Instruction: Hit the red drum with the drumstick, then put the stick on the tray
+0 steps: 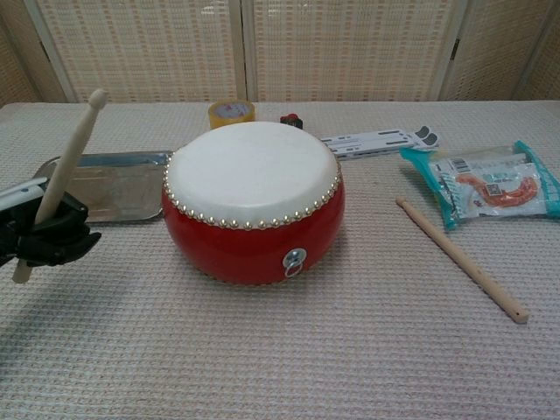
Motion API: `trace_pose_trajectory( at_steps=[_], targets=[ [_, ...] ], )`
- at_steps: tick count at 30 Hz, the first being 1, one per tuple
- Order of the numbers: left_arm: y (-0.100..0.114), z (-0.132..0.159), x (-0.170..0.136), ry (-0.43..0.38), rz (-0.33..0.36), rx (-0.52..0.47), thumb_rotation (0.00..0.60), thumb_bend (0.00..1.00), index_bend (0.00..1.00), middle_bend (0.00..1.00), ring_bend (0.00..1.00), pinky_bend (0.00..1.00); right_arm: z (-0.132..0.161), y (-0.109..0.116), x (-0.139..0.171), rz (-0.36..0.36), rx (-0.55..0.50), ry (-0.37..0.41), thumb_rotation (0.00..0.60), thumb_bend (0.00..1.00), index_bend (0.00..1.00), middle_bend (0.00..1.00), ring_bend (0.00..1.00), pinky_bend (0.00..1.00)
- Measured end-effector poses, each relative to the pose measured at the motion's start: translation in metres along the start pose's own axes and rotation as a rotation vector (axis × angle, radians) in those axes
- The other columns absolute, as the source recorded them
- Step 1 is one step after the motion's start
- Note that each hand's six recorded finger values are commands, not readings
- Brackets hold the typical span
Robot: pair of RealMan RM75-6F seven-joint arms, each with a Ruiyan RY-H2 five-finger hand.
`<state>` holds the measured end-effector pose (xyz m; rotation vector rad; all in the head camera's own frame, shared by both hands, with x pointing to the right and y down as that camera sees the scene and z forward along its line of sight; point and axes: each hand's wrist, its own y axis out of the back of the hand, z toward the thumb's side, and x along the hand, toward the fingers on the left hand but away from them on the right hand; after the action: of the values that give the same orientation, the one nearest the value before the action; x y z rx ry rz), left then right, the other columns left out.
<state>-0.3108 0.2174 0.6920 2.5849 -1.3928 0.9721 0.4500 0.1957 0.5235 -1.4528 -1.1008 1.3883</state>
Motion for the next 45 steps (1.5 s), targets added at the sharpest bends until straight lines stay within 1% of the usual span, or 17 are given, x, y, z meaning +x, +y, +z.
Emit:
trace_pose_trajectory(
  at_steps=[2, 5, 6, 8, 9, 12, 15, 19, 27, 30, 34, 36, 38, 42, 45],
  targets=[
    [0.013, 0.008, 0.006, -0.017, 0.021, 0.079, 0.6, 0.81, 1.0, 1.0, 1.0, 1.0, 0.001, 0.003, -0.002, -0.009, 0.004, 0.009, 0.6, 0.24, 0.18, 0.17, 0.06, 0.12],
    [0.03, 0.021, 0.016, -0.037, 0.056, 0.23, 0.6, 0.81, 1.0, 1.0, 1.0, 1.0, 0.004, 0.005, -0.006, -0.018, 0.006, 0.025, 0.6, 0.24, 0.18, 0.17, 0.06, 0.12],
    [0.036, 0.027, 0.02, -0.042, 0.071, 0.295, 0.6, 0.81, 1.0, 1.0, 1.0, 1.0, 0.005, 0.006, -0.007, -0.021, 0.007, 0.031, 0.6, 0.24, 0.18, 0.17, 0.06, 0.12],
    [0.043, 0.035, 0.026, -0.047, 0.092, 0.394, 0.6, 0.81, 1.0, 1.0, 1.0, 1.0, 0.006, 0.007, -0.009, -0.024, 0.009, 0.041, 0.6, 0.24, 0.18, 0.17, 0.07, 0.12],
    [0.047, 0.041, 0.031, -0.048, 0.104, 0.459, 0.6, 0.81, 1.0, 1.0, 1.0, 1.0, 0.007, 0.008, -0.01, -0.027, 0.009, 0.046, 0.6, 0.24, 0.18, 0.17, 0.06, 0.12],
    [0.051, 0.054, 0.043, -0.046, 0.127, 0.613, 0.6, 0.81, 1.0, 1.0, 1.0, 1.0, 0.009, 0.009, -0.012, -0.03, 0.007, 0.054, 0.6, 0.24, 0.18, 0.17, 0.06, 0.12],
    [0.05, 0.066, 0.056, -0.04, 0.141, 0.749, 0.6, 0.81, 1.0, 1.0, 1.0, 1.0, 0.009, 0.01, -0.012, -0.033, 0.006, 0.057, 0.6, 0.24, 0.18, 0.17, 0.06, 0.12],
    [0.044, 0.08, 0.075, -0.036, 0.146, 0.901, 0.6, 0.81, 1.0, 1.0, 1.0, 1.0, 0.008, 0.012, -0.012, -0.039, 0.005, 0.057, 0.6, 0.24, 0.18, 0.17, 0.06, 0.12],
    [0.027, 0.093, 0.099, -0.031, 0.117, 1.211, 0.6, 0.81, 1.0, 1.0, 1.0, 1.0, 0.005, 0.015, -0.008, -0.051, -0.002, 0.053, 0.6, 0.24, 0.18, 0.17, 0.06, 0.12],
    [0.022, 0.094, 0.102, -0.016, 0.095, 1.298, 0.6, 0.81, 1.0, 1.0, 1.0, 1.0, 0.004, 0.015, -0.008, -0.052, -0.004, 0.052, 0.6, 0.24, 0.18, 0.17, 0.06, 0.12],
    [0.017, 0.095, 0.103, 0.003, 0.063, 1.359, 0.6, 0.81, 1.0, 1.0, 1.0, 1.0, 0.004, 0.014, -0.008, -0.052, -0.009, 0.053, 0.6, 0.24, 0.18, 0.17, 0.06, 0.12],
    [0.016, 0.098, 0.103, 0.013, 0.058, 1.351, 0.6, 0.81, 1.0, 1.0, 1.0, 1.0, 0.004, 0.014, -0.009, -0.052, -0.008, 0.055, 0.6, 0.24, 0.18, 0.17, 0.06, 0.12],
    [0.017, 0.102, 0.103, 0.017, 0.067, 1.314, 0.6, 0.81, 1.0, 1.0, 1.0, 1.0, 0.004, 0.014, -0.008, -0.052, -0.008, 0.054, 0.6, 0.24, 0.18, 0.17, 0.06, 0.12],
    [0.023, 0.11, 0.103, 0.013, 0.088, 1.17, 0.6, 0.8, 1.0, 1.0, 1.0, 1.0, 0.003, 0.013, -0.008, -0.051, -0.009, 0.051, 0.6, 0.24, 0.18, 0.17, 0.06, 0.12],
    [0.023, 0.109, 0.104, 0.012, 0.079, 1.126, 0.6, 0.8, 1.0, 1.0, 1.0, 1.0, 0.002, 0.013, -0.007, -0.05, -0.01, 0.047, 0.6, 0.24, 0.18, 0.17, 0.06, 0.12]
  ],
)
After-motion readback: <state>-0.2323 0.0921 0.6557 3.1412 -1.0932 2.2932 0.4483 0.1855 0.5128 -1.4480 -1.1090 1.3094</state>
